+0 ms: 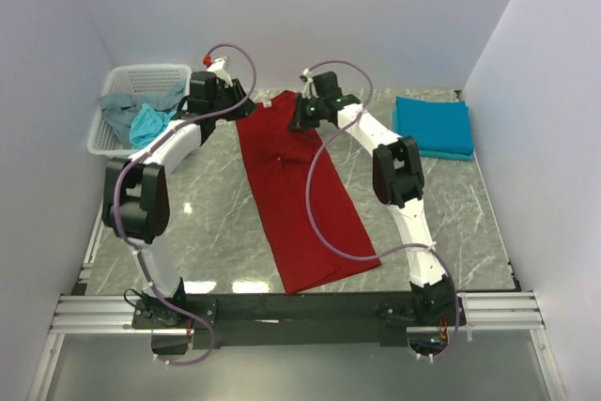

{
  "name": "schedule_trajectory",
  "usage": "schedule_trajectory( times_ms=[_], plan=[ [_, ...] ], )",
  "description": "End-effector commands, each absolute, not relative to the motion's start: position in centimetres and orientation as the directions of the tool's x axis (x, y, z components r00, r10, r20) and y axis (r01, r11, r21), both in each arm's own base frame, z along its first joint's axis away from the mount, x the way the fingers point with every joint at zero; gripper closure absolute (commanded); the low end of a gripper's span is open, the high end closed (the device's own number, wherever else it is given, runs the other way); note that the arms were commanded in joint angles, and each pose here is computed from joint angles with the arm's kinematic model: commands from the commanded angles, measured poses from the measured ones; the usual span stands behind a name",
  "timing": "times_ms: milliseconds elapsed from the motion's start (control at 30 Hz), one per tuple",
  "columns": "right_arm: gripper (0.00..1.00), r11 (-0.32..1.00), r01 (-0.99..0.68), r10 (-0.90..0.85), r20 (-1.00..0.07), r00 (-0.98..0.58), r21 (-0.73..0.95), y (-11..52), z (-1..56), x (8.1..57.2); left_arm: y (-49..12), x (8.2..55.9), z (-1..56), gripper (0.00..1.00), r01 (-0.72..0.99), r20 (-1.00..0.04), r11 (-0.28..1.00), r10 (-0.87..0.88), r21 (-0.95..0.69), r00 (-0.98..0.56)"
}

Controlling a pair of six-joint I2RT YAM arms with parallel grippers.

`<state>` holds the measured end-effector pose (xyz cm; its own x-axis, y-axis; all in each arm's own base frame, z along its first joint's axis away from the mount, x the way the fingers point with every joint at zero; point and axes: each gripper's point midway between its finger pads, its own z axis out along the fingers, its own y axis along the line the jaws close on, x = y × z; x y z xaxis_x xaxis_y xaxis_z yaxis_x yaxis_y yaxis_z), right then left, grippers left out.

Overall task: Fold and stack the t-shirts
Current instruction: Fold the tshirt

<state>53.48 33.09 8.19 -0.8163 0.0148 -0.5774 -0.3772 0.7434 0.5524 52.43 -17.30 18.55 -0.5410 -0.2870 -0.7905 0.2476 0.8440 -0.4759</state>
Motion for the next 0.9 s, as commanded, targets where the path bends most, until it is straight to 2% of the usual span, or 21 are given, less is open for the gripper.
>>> schedule_trajectory(
  times_ms=[0, 100, 167, 367, 433, 500, 667, 833, 867],
  plan=[
    [0.86, 0.738, -0.479, -0.077, -0.646, -0.760, 0.475, 36.4, 10.6, 52.1, -16.2, 50.7, 21.6, 0.64, 0.267, -0.849, 0.880, -0.236, -0.393, -0.473],
    [0.77, 0.712, -0.563, -0.191, -0.655, -0.731, 0.420, 38.5, 10.0, 50.1, -15.0, 48.4, 22.4, 0.63, 0.257, -0.862, 0.899, -0.209, -0.356, -0.461],
    [0.75, 0.696, -0.599, -0.225, -0.672, -0.705, 0.395, 39.3, 10.6, 49.1, -14.4, 46.8, 22.8, 0.62, 0.257, -0.869, 0.907, -0.191, -0.334, -0.456],
    [0.64, 0.668, -0.672, -0.210, -0.786, -0.582, 0.319, 36.5, 18.5, 49.4, -13.3, 43.6, 23.3, 0.59, 0.259, -0.869, 0.923, -0.133, -0.284, -0.476],
    [0.61, 0.687, -0.653, -0.182, -0.795, -0.578, 0.318, 34.0, 18.8, 50.9, -12.7, 42.7, 23.9, 0.59, 0.257, -0.877, 0.932, -0.114, -0.258, -0.466],
    [0.57, 0.707, -0.625, -0.149, -0.793, -0.590, 0.332, 31.2, 18.4, 52.9, -12.0, 41.5, 23.1, 0.59, 0.239, -0.871, 0.942, -0.096, -0.237, -0.482],
    [0.54, 0.690, -0.615, -0.147, -0.758, -0.635, 0.381, 28.6, 15.4, 55.3, -10.5, 38.8, 22.5, 0.58, 0.223, -0.878, 0.958, -0.054, -0.180, -0.475],
    [0.53, 0.666, -0.647, -0.205, -0.743, -0.637, 0.371, 29.0, 12.7, 54.8, -10.0, 37.6, 20.7, 0.57, 0.211, -0.871, 0.962, -0.048, -0.171, -0.489],
    [0.51, 0.662, -0.655, -0.227, -0.736, -0.638, 0.363, 29.6, 12.1, 54.2, -10.1, 37.6, 20.6, 0.57, 0.214, -0.869, 0.961, -0.048, -0.174, -0.492]
  ],
)
